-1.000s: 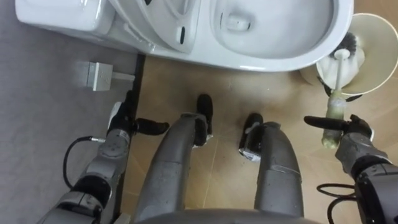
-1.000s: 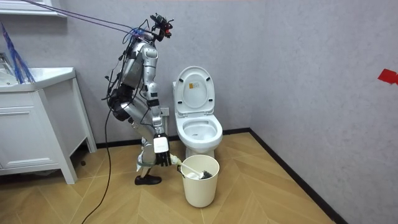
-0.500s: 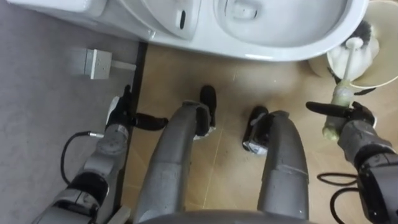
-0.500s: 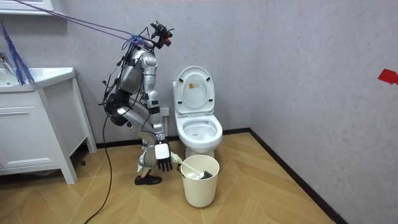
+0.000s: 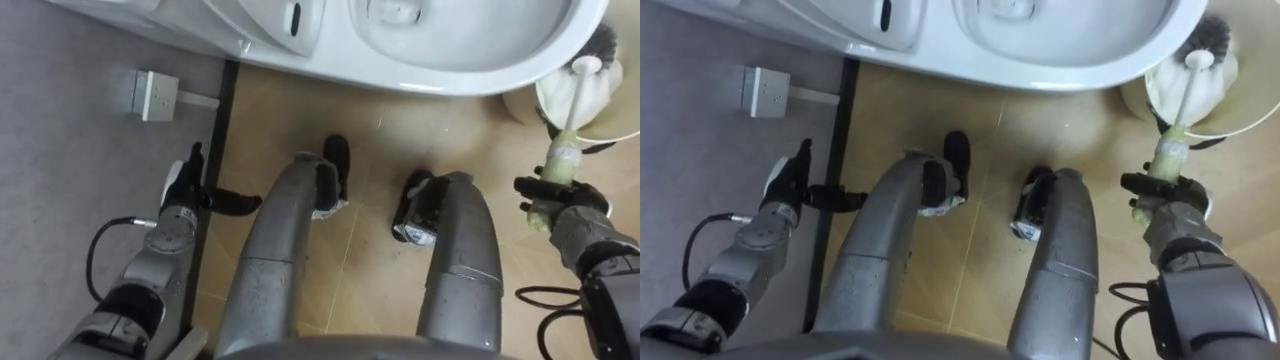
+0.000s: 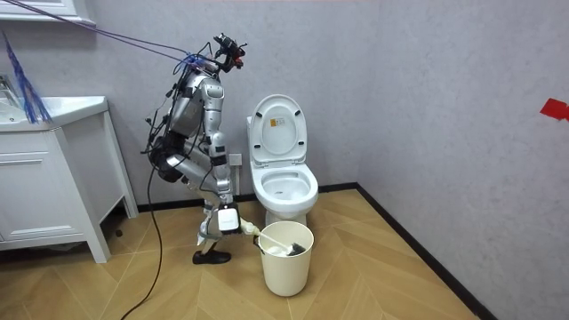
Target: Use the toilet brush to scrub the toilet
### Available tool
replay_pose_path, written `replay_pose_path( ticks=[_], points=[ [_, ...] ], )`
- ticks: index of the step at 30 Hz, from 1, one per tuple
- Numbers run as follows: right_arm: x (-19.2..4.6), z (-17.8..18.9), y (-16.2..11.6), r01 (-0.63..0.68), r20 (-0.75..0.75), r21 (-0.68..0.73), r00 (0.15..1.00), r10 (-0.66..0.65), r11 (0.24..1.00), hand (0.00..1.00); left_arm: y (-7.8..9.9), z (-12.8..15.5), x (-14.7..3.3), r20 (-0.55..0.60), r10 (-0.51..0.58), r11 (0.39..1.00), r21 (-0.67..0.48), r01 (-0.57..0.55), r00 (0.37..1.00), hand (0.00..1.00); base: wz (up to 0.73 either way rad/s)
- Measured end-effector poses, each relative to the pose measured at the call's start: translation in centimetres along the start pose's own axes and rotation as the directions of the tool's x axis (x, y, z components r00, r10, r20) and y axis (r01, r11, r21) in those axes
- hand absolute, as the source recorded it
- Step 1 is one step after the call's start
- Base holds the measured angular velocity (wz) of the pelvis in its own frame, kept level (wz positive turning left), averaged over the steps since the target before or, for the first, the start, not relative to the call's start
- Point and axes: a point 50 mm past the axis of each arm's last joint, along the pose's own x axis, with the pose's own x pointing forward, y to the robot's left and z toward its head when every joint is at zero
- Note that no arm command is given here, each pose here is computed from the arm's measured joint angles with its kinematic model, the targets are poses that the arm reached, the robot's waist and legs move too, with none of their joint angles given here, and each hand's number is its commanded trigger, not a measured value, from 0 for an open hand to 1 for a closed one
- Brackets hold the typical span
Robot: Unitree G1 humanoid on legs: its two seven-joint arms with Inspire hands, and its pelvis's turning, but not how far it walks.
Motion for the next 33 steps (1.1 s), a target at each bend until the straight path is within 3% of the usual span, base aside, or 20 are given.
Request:
replay_pose_path(
  ticks=[8,19,33],
  points=[
    [0.0,-1.5,-0.6,0.001,-0.051,-0.011,0.999,-0.002,1.000,1.00,-0.2,-1.0,-0.6,-0.020,-0.008,1.000,0.000,0.008,1.000,0.00,0.00],
    [-0.3,-4.5,-1.2,-0.009,-0.149,0.114,0.989,0.026,0.993,1.00,0.0,-3.5,-1.4,-0.094,0.003,1.000,0.000,-0.003,0.996,0.00,-0.05],
    [-1.0,-8.6,-2.2,0.052,-0.248,0.198,0.969,-0.001,0.979,1.00,1.4,-8.9,-3.6,-0.272,0.067,0.997,-0.012,-0.074,0.960,0.00,0.00]
  ],
)
